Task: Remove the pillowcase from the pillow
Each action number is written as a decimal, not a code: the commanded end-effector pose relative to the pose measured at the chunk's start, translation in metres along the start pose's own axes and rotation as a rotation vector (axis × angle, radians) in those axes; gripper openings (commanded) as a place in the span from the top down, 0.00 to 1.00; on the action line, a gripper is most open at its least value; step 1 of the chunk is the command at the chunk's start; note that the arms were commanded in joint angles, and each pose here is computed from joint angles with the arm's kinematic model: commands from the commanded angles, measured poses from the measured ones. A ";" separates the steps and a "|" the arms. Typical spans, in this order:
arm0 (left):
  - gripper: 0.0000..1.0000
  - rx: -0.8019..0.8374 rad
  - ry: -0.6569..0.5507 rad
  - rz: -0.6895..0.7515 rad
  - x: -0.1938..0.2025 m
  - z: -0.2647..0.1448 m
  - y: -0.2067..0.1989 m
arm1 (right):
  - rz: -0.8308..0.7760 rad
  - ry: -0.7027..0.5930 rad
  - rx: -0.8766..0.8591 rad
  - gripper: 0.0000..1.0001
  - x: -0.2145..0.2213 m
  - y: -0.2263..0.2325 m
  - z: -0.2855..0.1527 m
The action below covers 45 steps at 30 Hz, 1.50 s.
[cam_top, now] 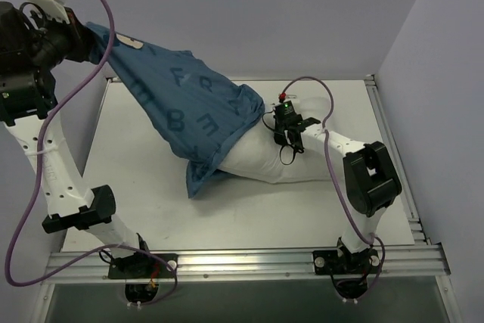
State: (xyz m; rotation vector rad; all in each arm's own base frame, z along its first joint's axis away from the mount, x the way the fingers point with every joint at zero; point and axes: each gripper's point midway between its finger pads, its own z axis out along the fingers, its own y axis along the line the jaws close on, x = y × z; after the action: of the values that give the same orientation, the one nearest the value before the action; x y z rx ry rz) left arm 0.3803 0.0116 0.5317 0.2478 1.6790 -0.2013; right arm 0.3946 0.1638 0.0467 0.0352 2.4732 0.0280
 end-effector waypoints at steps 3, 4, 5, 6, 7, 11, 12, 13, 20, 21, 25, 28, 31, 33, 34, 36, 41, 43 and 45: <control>0.98 -0.283 -0.377 0.077 -0.109 -0.063 0.050 | -0.077 0.500 0.260 1.00 0.144 -0.102 0.014; 0.98 -0.304 -0.391 0.075 -0.112 -0.067 0.055 | -0.067 0.507 0.254 1.00 0.144 -0.103 0.014; 0.98 -0.331 -0.408 0.081 -0.116 -0.072 0.061 | -0.062 0.507 0.254 1.00 0.143 -0.104 0.015; 0.98 -0.401 -0.422 0.078 -0.119 -0.082 0.075 | -0.051 0.505 0.258 1.00 0.142 -0.108 0.016; 0.98 -0.449 -0.434 0.077 -0.120 -0.088 0.083 | -0.044 0.509 0.259 1.00 0.142 -0.109 0.016; 0.98 -0.680 -0.552 0.144 -0.148 -0.136 0.112 | -0.005 0.501 0.263 1.00 0.137 -0.120 0.017; 0.98 -0.701 -0.563 0.177 -0.153 -0.143 0.111 | 0.001 0.503 0.263 1.00 0.137 -0.121 0.018; 0.98 -0.739 -0.575 0.211 -0.159 -0.152 0.111 | 0.018 0.502 0.268 1.00 0.135 -0.127 0.018; 0.98 -0.757 -0.620 0.352 -0.177 -0.170 0.101 | 0.130 0.484 0.280 1.00 0.116 -0.167 0.019; 0.98 -0.710 -0.636 0.352 -0.178 -0.171 0.088 | 0.118 0.485 0.302 1.00 0.113 -0.172 0.017; 0.98 -0.636 -0.589 0.305 -0.159 -0.147 0.093 | 0.160 0.459 0.301 1.00 0.105 -0.182 0.015; 0.98 -0.569 -0.551 0.263 -0.146 -0.128 0.094 | 0.189 0.452 0.292 1.00 0.104 -0.185 0.015; 0.98 -0.475 -0.504 0.196 -0.128 -0.101 0.091 | 0.241 0.429 0.208 1.00 0.096 -0.170 0.017; 0.98 -0.562 -0.501 0.165 -0.124 -0.102 0.109 | 0.298 0.419 0.217 1.00 0.095 -0.186 0.017; 0.98 -0.628 -0.516 0.165 -0.129 -0.113 0.118 | 0.314 0.421 0.243 1.00 0.098 -0.198 0.016; 0.98 -0.722 -0.539 0.145 -0.133 -0.129 0.140 | 0.378 0.415 0.254 1.00 0.104 -0.214 0.017; 0.98 -0.864 -0.645 0.170 -0.162 -0.194 0.160 | 0.465 0.373 0.298 1.00 0.100 -0.244 0.014; 0.98 -0.851 -0.657 0.201 -0.167 -0.197 0.155 | 0.481 0.367 0.298 1.00 0.099 -0.248 0.014; 0.98 -0.797 -0.659 0.205 -0.165 -0.190 0.146 | 0.477 0.378 0.296 1.00 0.101 -0.247 0.015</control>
State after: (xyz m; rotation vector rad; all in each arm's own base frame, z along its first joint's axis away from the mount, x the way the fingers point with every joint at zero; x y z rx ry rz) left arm 0.2917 0.2455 0.6675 -0.3435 1.1350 0.5147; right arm 0.4389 -0.0682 0.0589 0.6560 2.3051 0.1252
